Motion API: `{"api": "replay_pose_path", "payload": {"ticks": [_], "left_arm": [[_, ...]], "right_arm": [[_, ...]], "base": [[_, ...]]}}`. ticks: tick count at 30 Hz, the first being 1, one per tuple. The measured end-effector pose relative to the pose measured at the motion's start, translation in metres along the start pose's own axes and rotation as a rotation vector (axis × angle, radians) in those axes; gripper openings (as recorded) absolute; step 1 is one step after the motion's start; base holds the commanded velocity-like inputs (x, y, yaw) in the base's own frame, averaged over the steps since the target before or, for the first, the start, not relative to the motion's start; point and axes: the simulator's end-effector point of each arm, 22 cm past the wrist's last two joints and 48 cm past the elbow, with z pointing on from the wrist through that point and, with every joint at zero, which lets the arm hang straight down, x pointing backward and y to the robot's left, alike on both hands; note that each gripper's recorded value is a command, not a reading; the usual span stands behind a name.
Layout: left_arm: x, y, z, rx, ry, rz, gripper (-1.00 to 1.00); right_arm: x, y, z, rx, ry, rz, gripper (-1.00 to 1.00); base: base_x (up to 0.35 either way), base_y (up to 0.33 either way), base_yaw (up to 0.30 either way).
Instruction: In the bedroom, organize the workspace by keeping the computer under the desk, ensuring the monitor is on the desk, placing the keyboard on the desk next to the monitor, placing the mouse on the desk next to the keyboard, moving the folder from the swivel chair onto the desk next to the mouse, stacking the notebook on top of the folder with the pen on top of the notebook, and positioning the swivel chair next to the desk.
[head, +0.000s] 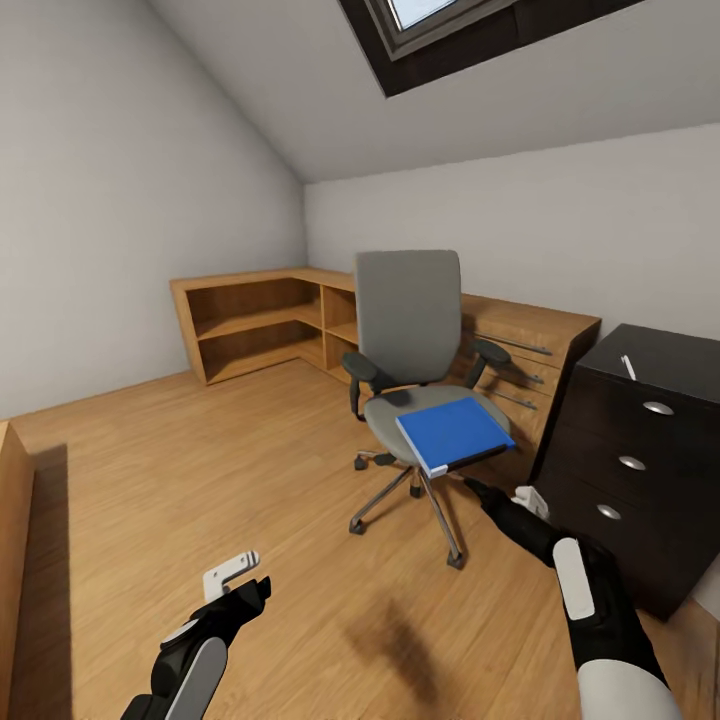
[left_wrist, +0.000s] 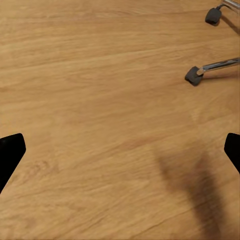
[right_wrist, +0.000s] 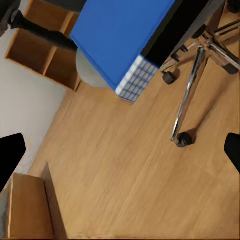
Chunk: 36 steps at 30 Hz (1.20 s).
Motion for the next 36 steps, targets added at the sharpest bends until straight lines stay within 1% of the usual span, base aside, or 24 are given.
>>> {"api": "replay_pose_path", "payload": {"ticks": [2, 3, 4, 6, 7, 8, 10, 12, 14, 16, 17, 19, 23, 29, 30, 36], "left_arm": [[0.000, 0.000, 0.000, 0.000, -0.001, 0.001, 1.00], [0.000, 0.000, 0.000, 0.000, -0.001, 0.001, 1.00], [0.000, 0.000, 0.000, 0.001, -0.001, 0.001, 1.00], [0.000, 0.000, 0.000, 0.001, 0.000, 0.000, 1.00], [0.000, 0.000, 0.000, 0.002, 0.000, 0.000, 1.00], [0.000, 0.000, 0.000, 0.002, 0.000, 0.000, 1.00], [0.000, 0.000, 0.000, 0.002, -0.001, 0.001, 1.00], [0.000, 0.000, 0.000, 0.002, -0.001, 0.001, 1.00], [0.000, 0.000, 0.000, 0.002, 0.000, 0.000, 1.00], [0.000, 0.000, 0.000, 0.002, 0.000, 0.000, 1.00], [0.000, -0.001, 0.000, 0.003, 0.000, 0.000, 1.00], [0.000, -0.001, 0.000, 0.004, -0.001, 0.000, 1.00], [0.000, -0.002, 0.000, 0.006, -0.001, 0.001, 1.00], [0.002, -0.007, -0.001, 0.013, 0.001, 0.008, 1.00], [0.007, -0.010, -0.001, 0.019, 0.005, 0.020, 1.00], [0.018, -0.009, 0.005, 0.015, 0.021, 0.028, 1.00]], "right_arm": [[-0.002, -0.002, -0.004, -0.038, -0.012, 0.040, 1.00], [-0.005, -0.007, -0.008, -0.058, -0.031, 0.077, 1.00], [-0.007, -0.009, -0.010, -0.071, -0.041, 0.099, 1.00], [-0.008, -0.009, -0.012, -0.090, -0.048, 0.121, 1.00], [-0.008, -0.006, -0.013, -0.126, -0.059, 0.163, 1.00], [-0.008, -0.005, -0.013, -0.140, -0.063, 0.182, 1.00], [-0.008, -0.005, -0.014, -0.182, -0.074, 0.258, 1.00], [-0.009, -0.009, -0.015, -0.196, -0.079, 0.295, 1.00], [-0.011, -0.018, -0.017, -0.211, -0.089, 0.356, 1.00], [-0.012, -0.023, -0.019, -0.216, -0.095, 0.384, 1.00], [-0.014, -0.027, -0.020, -0.219, -0.100, 0.405, 1.00], [-0.016, -0.032, -0.022, -0.221, -0.106, 0.426, 1.00], [-0.019, -0.037, -0.024, -0.221, -0.112, 0.441, 1.00], [-0.021, -0.040, -0.025, -0.218, -0.118, 0.443, 1.00], [-0.020, -0.042, -0.025, -0.218, -0.119, 0.442, 1.00], [-0.012, -0.054, -0.022, -0.203, -0.113, 0.446, 1.00]], "base": [[0.000, 0.000, 0.000], [0.000, 0.000, 0.000], [0.000, 0.000, 0.000], [0.000, 0.000, 0.000], [0.000, 0.000, 0.000], [0.000, 0.000, 0.000], [0.000, 0.000, 0.000], [0.000, 0.000, 0.000], [0.000, 0.000, 0.000], [0.000, 0.000, 0.000], [0.000, 0.000, 0.000], [0.000, 0.000, 0.000], [0.000, 0.000, 0.000], [0.000, 0.000, 0.000], [0.000, 0.000, 0.000], [0.000, 0.000, 0.000]]}}
